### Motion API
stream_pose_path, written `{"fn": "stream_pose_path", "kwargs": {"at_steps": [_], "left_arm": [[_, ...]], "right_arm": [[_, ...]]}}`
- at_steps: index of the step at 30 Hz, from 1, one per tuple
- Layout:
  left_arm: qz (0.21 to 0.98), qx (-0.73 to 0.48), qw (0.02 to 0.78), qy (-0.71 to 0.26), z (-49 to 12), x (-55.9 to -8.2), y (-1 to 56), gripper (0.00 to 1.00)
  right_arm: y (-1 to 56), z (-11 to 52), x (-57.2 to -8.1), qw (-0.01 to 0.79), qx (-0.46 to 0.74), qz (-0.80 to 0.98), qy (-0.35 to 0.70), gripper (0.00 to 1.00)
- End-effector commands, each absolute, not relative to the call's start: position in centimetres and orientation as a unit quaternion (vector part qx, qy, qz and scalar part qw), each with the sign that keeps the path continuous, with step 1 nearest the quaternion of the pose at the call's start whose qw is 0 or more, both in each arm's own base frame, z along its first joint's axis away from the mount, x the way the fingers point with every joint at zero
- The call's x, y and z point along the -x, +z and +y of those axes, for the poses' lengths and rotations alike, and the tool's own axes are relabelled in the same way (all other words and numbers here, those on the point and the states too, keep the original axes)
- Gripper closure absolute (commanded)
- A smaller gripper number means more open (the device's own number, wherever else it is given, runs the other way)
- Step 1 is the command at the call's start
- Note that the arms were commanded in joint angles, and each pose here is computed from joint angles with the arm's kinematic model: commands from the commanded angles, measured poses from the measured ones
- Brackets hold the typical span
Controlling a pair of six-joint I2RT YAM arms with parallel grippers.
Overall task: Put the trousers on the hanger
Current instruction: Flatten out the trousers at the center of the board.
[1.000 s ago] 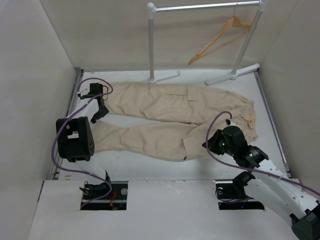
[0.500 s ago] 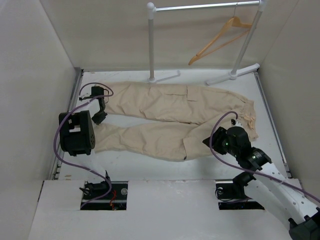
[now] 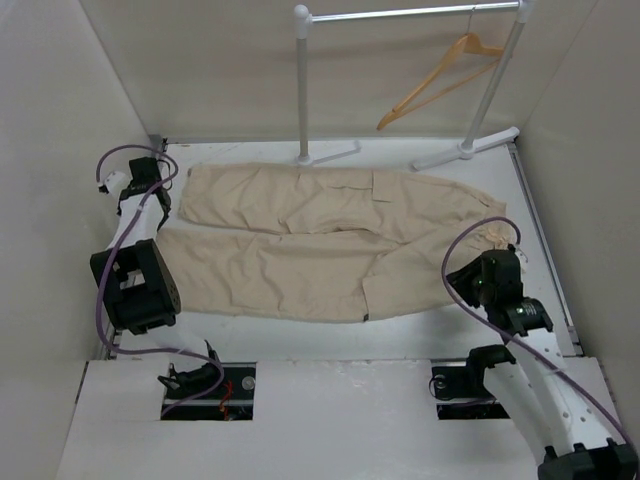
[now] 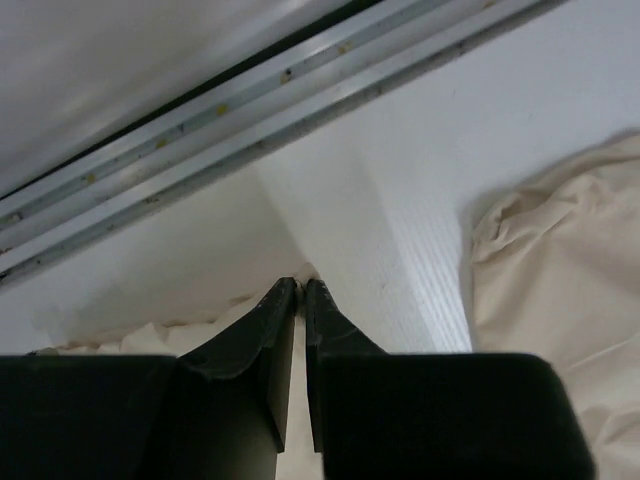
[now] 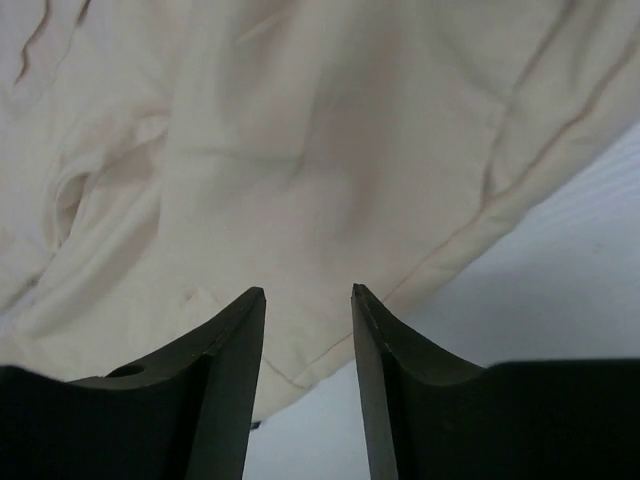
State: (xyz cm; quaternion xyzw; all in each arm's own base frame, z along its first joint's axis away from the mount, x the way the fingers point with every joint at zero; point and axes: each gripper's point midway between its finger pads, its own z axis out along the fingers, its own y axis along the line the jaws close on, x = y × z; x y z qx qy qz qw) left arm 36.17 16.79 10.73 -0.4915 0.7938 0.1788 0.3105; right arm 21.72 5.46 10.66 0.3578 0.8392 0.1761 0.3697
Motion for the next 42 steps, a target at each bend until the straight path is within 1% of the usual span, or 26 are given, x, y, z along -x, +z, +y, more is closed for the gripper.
{"fn": "stream_pose_path", "kwargs": {"at_steps": [1,2,3,4,5,6,7,9,10,12,14,16,20,24,26,28,31,35,36,38,41,42], "left_arm": [[0.78,0.504,0.319,0.191,18.0,-37.4,11.6,0.97],[0.779,0.505,0.32,0.19,18.2,-37.9,11.5,0.96],[0.78,0.505,0.319,0.188,18.2,-38.3,11.2,0.93],[0.782,0.504,0.317,0.186,18.1,-38.8,11.0,0.88],[0.781,0.506,0.316,0.183,18.1,-39.0,10.9,0.8],[0.78,0.508,0.317,0.181,17.7,-39.2,11.1,0.77],[0.775,0.513,0.323,0.175,17.2,-39.1,11.7,0.75],[0.75,0.534,0.365,0.136,14.3,-38.5,13.7,0.64],[0.741,0.532,0.395,0.107,12.7,-38.7,14.7,0.58],[0.742,0.506,0.436,0.054,9.2,-38.8,16.2,0.53],[0.753,0.492,0.435,0.033,6.9,-37.4,15.9,0.52],[0.769,0.485,0.416,0.017,5.1,-35.6,14.6,0.51],[0.791,0.483,0.375,-0.028,2.5,-32.1,11.5,0.52],[0.798,0.482,0.359,-0.051,1.7,-29.5,10.1,0.52],[0.799,0.487,0.349,-0.055,1.9,-28.0,9.6,0.52],[0.799,0.494,0.338,-0.053,2.3,-26.4,8.8,0.52],[0.801,0.507,0.317,-0.039,2.9,-23.8,7.6,0.52],[0.804,0.513,0.301,-0.018,3.7,-21.3,7.4,0.5],[0.803,0.515,0.299,-0.011,3.9,-20.8,7.5,0.5],[0.792,0.533,0.296,0.02,5.3,-19.5,7.3,0.49],[0.771,0.576,0.268,0.049,7.0,-17.8,6.2,0.48],[0.761,0.592,0.258,0.057,7.6,-17.3,5.7,0.48]], "right_arm": [[12.1,2.5,-21.9,0.392,-0.397,0.819,0.134,0.65],[12.1,1.7,-21.8,0.391,-0.412,0.814,0.123,0.74],[12.0,0.9,-21.9,0.388,-0.427,0.809,0.115,0.77],[11.8,0.3,-21.9,0.384,-0.442,0.803,0.109,0.79],[11.6,-0.5,-21.9,0.382,-0.459,0.796,0.098,0.79],[11.5,-1.4,-22.0,0.383,-0.477,0.786,0.088,0.77],[11.3,-2.4,-22.0,0.381,-0.498,0.775,0.077,0.71],[11.3,-4.6,-22.2,0.389,-0.528,0.754,0.048,0.6],[11.2,-5.6,-22.3,0.389,-0.541,0.745,0.037,0.56],[10.9,-7.0,-22.4,0.385,-0.558,0.735,0.015,0.53],[10.1,-8.4,-22.3,0.372,-0.577,0.727,-0.01,0.5],[9.0,-9.9,-22.0,0.358,-0.595,0.719,-0.035,0.47],[7.3,-11.1,-23.0,0.34,-0.603,0.721,-0.036,0.43],[6.8,-10.7,-25.4,0.346,-0.59,0.73,-0.006,0.43],[6.0,-9.7,-26.2,0.335,-0.578,0.744,0.004,0.45],[5.5,-9.4,-26.6,0.333,-0.574,0.748,0.006,0.48],[5.1,-8.5,-26.9,0.331,-0.566,0.755,0.01,0.48],[6.3,-6.9,-26.5,0.347,-0.546,0.763,0.02,0.39],[6.4,-6.2,-26.2,0.35,-0.542,0.764,0.024,0.38],[6.0,-5.4,-25.0,0.348,-0.544,0.763,0.021,0.39],[4.9,-4.9,-24.0,0.34,-0.552,0.761,0.026,0.44],[4.7,-4.8,-23.9,0.336,-0.552,0.763,0.027,0.44]]}}
